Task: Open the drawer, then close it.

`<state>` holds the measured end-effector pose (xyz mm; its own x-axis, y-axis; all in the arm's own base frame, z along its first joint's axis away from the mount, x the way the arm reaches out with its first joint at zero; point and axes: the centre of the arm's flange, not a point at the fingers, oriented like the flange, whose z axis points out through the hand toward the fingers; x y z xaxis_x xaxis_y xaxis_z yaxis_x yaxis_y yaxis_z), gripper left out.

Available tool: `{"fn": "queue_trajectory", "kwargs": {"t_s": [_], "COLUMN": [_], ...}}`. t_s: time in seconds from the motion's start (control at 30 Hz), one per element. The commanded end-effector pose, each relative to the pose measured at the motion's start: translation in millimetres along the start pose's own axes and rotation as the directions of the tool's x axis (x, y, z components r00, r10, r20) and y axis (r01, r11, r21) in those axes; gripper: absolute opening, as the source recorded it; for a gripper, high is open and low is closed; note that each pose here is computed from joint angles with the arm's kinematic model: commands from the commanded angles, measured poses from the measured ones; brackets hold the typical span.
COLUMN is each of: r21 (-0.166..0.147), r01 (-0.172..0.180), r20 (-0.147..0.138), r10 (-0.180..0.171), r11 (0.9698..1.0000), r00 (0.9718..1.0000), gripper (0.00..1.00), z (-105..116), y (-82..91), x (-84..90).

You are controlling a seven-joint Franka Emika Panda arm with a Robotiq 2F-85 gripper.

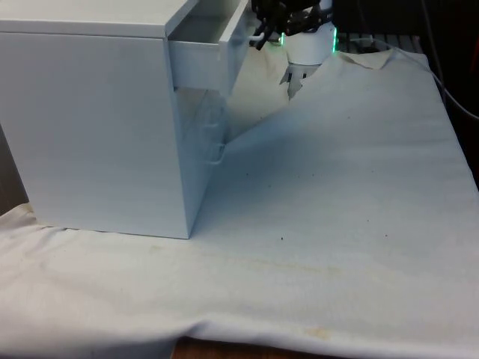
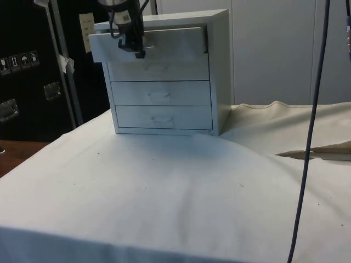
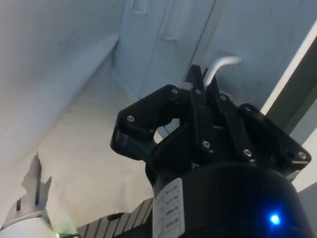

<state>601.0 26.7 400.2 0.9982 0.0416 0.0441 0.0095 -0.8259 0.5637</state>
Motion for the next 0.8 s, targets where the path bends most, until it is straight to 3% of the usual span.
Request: {"fn": "queue_trajectory", "kwargs": {"t_s": [0.0, 0.23, 0.27, 0.5, 0.53, 0.6, 0.77], "r21": [-0.012, -0.035, -0.027, -0.046, -0.037, -0.054, -0.064], "r01": [0.002, 0.002, 0.001, 0.002, 0.001, 0.002, 0.001], "r20": [0.001, 0.001, 0.0, -0.001, -0.002, 0.0, -0.001], "r10": [-0.002, -0.002, -0.001, -0.002, -0.001, -0.002, -0.001], "r11": [0.9999, 0.9994, 0.9996, 0.9989, 0.9993, 0.9985, 0.998], "r00": [1.0, 1.0, 1.0, 1.0, 1.0, 1.0, 1.0], "gripper": [0.0, 0.0, 0.0, 0.0, 0.0, 0.0, 0.0], "z": [-3, -12, -10, -19, -16, -22, -27], "y": [-4.5, -20.3, -18.4, -32.3, -29.4, -37.3, -47.4], "x": [0.7, 1.2, 0.8, 1.6, 1.1, 2.1, 2.8]}}
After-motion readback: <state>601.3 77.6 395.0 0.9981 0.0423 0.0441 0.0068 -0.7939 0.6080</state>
